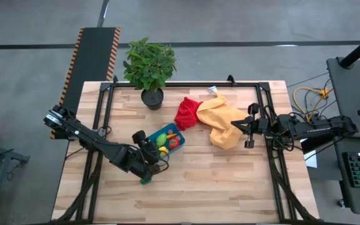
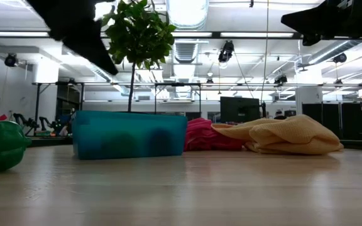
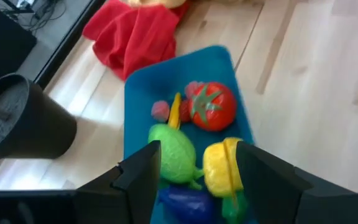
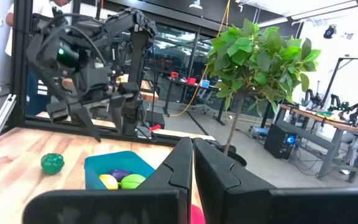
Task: Pick and placing Produce into tupperware
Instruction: Put the green bell pepper into the blue bin
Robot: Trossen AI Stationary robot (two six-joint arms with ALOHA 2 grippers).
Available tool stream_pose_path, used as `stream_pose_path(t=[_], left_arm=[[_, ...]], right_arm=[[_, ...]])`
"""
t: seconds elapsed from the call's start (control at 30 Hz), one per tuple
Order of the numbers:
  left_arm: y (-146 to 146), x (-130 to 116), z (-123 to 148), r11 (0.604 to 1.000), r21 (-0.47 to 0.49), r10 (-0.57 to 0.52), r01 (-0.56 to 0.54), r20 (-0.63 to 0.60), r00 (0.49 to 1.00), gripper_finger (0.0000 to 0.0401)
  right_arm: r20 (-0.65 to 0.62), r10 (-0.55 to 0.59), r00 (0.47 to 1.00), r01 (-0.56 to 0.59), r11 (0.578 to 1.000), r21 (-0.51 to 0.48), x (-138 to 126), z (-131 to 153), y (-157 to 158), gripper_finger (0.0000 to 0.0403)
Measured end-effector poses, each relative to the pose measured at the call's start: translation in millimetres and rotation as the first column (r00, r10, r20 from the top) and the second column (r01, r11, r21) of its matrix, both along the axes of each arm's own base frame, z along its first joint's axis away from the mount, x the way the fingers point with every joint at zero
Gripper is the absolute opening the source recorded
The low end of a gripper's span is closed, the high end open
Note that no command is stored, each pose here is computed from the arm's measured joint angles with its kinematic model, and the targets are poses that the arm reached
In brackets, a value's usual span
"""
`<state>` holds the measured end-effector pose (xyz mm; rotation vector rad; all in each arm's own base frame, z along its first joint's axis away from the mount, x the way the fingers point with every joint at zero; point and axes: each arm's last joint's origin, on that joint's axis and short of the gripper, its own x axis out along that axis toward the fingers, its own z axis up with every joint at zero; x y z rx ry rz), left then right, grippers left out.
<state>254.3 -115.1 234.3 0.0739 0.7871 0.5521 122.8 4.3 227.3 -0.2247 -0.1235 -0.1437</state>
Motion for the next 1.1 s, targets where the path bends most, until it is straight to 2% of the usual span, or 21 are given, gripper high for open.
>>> stream_pose_path(t=[0.13,0.3,0.37,0.47,0.6,0.77,0.93,1.1], left_arm=[[0.0,5.0,9.8,1.000,-0.015,0.002,-0.001,0.026,1.000,0.0215],[-2.2,9.5,20.2,0.999,-0.002,-0.045,0.046,0.022,0.999,0.0288],[-3.2,11.2,23.7,0.996,-0.042,-0.073,0.074,0.008,0.997,0.0315],[-5.3,15.3,32.4,0.981,-0.187,-0.054,0.060,0.038,0.998,0.0333],[-10.3,18.5,42.7,0.908,-0.417,-0.020,0.040,0.052,0.998,0.0336],[-19.0,15.5,40.6,0.797,-0.603,0.041,-0.028,0.007,0.999,0.0336],[-27.1,9.2,31.7,0.686,-0.714,0.115,-0.138,-0.081,0.990,0.0336],[-33.8,3.5,23.9,0.644,-0.740,0.138,-0.192,-0.134,0.981,0.0336]], right_arm=[[0.000,0.001,1.000,-0.001,1.000,0.000,0.0,0.0,0.0,0.0009],[0.000,0.001,1.000,-0.001,1.000,0.000,0.0,0.0,0.1,0.0009],[0.001,0.001,1.000,-0.001,1.000,0.002,0.0,0.0,0.0,0.0009],[0.000,0.001,1.000,-0.001,1.000,0.002,0.0,0.0,0.0,0.0009],[0.001,0.001,1.000,-0.001,1.000,0.002,0.0,0.0,0.0,0.0009],[0.000,0.001,1.000,-0.001,1.000,0.002,0.0,0.0,0.0,0.0009],[0.000,0.000,1.000,0.000,1.000,0.002,0.0,0.0,0.0,0.0009],[0.000,0.000,1.000,0.000,1.000,-0.002,0.0,0.0,0.0,0.0009]])
